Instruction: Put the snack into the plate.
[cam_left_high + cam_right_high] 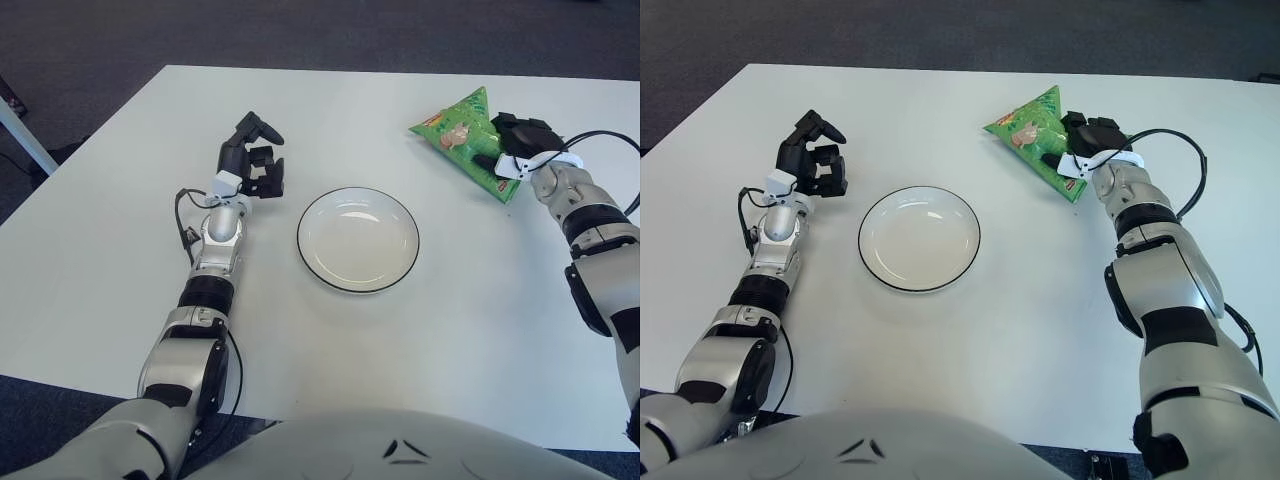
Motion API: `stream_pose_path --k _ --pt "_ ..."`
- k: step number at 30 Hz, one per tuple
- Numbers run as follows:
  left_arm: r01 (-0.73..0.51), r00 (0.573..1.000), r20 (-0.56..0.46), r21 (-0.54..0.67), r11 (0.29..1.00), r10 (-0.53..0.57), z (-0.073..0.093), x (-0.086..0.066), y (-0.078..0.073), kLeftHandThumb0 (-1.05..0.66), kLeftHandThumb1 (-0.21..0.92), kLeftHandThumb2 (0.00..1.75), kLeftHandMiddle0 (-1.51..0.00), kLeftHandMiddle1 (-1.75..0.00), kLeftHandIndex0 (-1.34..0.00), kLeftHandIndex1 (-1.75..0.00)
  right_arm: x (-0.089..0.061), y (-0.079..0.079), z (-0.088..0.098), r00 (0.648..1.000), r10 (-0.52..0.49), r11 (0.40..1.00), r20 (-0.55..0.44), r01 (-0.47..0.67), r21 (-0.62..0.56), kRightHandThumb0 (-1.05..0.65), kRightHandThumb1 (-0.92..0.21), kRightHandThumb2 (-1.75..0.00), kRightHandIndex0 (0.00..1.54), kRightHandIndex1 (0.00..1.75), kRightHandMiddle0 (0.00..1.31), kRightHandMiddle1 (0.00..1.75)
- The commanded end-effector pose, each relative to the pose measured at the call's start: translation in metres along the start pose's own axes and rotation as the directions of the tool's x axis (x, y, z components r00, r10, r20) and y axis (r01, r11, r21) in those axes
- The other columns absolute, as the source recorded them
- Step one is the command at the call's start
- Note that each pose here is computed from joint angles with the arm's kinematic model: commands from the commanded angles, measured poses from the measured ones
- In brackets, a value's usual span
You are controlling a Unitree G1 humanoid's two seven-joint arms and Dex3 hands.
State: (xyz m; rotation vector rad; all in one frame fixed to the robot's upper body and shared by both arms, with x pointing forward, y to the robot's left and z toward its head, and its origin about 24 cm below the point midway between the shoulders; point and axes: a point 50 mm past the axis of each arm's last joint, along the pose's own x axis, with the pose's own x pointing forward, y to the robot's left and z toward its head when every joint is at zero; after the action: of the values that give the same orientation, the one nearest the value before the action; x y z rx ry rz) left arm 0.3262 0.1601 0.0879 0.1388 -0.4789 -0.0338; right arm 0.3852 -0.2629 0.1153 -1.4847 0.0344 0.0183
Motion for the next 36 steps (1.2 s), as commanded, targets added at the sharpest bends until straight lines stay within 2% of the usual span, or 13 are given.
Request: stream_pose_path --k 1,2,3,6,9,12,19,31,35,36 --pt "-0.003 0.985 -0.172 -0.014 1.000 0.001 -0.033 -0.043 -0.006 -0.46 0.37 1.25 -1.29 -1.75 -0.57 -1.75 -0.008 0.021 -0.006 0.998 0.048 0.998 -0.032 -0.050 -0.040 -0.45 -0.56 -1.00 0.00 1.57 0.41 1.72" --pt "-0.004 0.985 -0.172 -0.016 1.000 0.001 -0.033 -0.043 -0.006 -0.46 0.37 1.25 -1.29 -1.75 -0.57 -1.75 -0.008 0.020 -0.007 0.999 0.017 0.999 -0.045 -0.019 -0.042 -0.29 -0.51 -1.07 0.09 1.64 0.46 1.72" --pt "-0.004 0.985 -0.172 -0.017 1.000 0.001 -0.034 -0.043 -0.006 -0.46 0.37 1.25 -1.29 -1.75 -0.57 -1.75 -0.008 0.019 -0.008 0.999 -0.004 0.999 -0.054 0.002 -0.043 -0.18 -0.37 -1.23 0.29 1.61 0.56 1.73" --pt "-0.002 0.985 -0.172 -0.017 1.000 -0.001 -0.034 -0.043 -0.007 -0.46 0.37 1.25 -1.28 -1.75 -0.57 -1.75 -0.008 0.018 -0.009 0.995 -0.058 0.998 -0.085 0.056 -0.032 -0.06 -0.16 -1.44 0.58 1.56 0.70 1.74" --pt "0.002 0.985 -0.173 -0.015 1.000 -0.005 -0.034 -0.043 -0.007 -0.46 0.38 1.25 -1.28 -1.75 -0.57 -1.75 -0.008 0.016 -0.009 0.989 -0.102 0.995 -0.107 0.103 0.006 -0.02 -0.06 -1.53 0.74 1.48 0.75 1.74" --pt "0.004 0.985 -0.173 -0.015 1.000 -0.007 -0.034 -0.044 -0.007 -0.46 0.38 1.24 -1.27 -1.75 -0.56 -1.75 -0.008 0.015 -0.009 0.986 -0.119 0.992 -0.117 0.123 0.026 0.00 -0.02 -1.56 0.82 1.44 0.76 1.75" --pt "0.005 0.985 -0.170 -0.023 1.000 -0.008 -0.034 -0.043 -0.007 -0.46 0.38 1.24 -1.27 -1.75 -0.56 -1.75 -0.005 0.002 -0.009 0.981 -0.156 0.983 -0.114 0.166 0.077 0.00 0.01 -1.59 0.90 1.46 0.71 1.75" --pt "0.005 0.984 -0.176 -0.026 1.000 -0.009 -0.035 -0.042 -0.006 -0.46 0.37 1.25 -1.28 -1.75 -0.57 -1.75 -0.003 -0.004 -0.010 0.982 -0.152 0.981 -0.114 0.164 0.106 0.00 -0.01 -1.60 0.90 1.54 0.63 1.75" --pt "0.006 0.984 -0.179 -0.022 1.000 -0.010 -0.035 -0.042 -0.005 -0.46 0.37 1.25 -1.28 -1.75 -0.57 -1.75 0.000 -0.017 -0.010 0.979 -0.178 0.975 -0.095 0.189 0.117 0.00 -0.02 -1.60 0.90 1.55 0.62 1.75" --pt "0.006 0.984 -0.181 -0.021 1.000 -0.010 -0.035 -0.042 -0.005 -0.46 0.37 1.25 -1.28 -1.75 -0.57 -1.75 0.001 -0.025 -0.007 0.977 -0.201 0.971 -0.074 0.208 0.121 0.00 -0.02 -1.60 0.90 1.55 0.62 1.75"
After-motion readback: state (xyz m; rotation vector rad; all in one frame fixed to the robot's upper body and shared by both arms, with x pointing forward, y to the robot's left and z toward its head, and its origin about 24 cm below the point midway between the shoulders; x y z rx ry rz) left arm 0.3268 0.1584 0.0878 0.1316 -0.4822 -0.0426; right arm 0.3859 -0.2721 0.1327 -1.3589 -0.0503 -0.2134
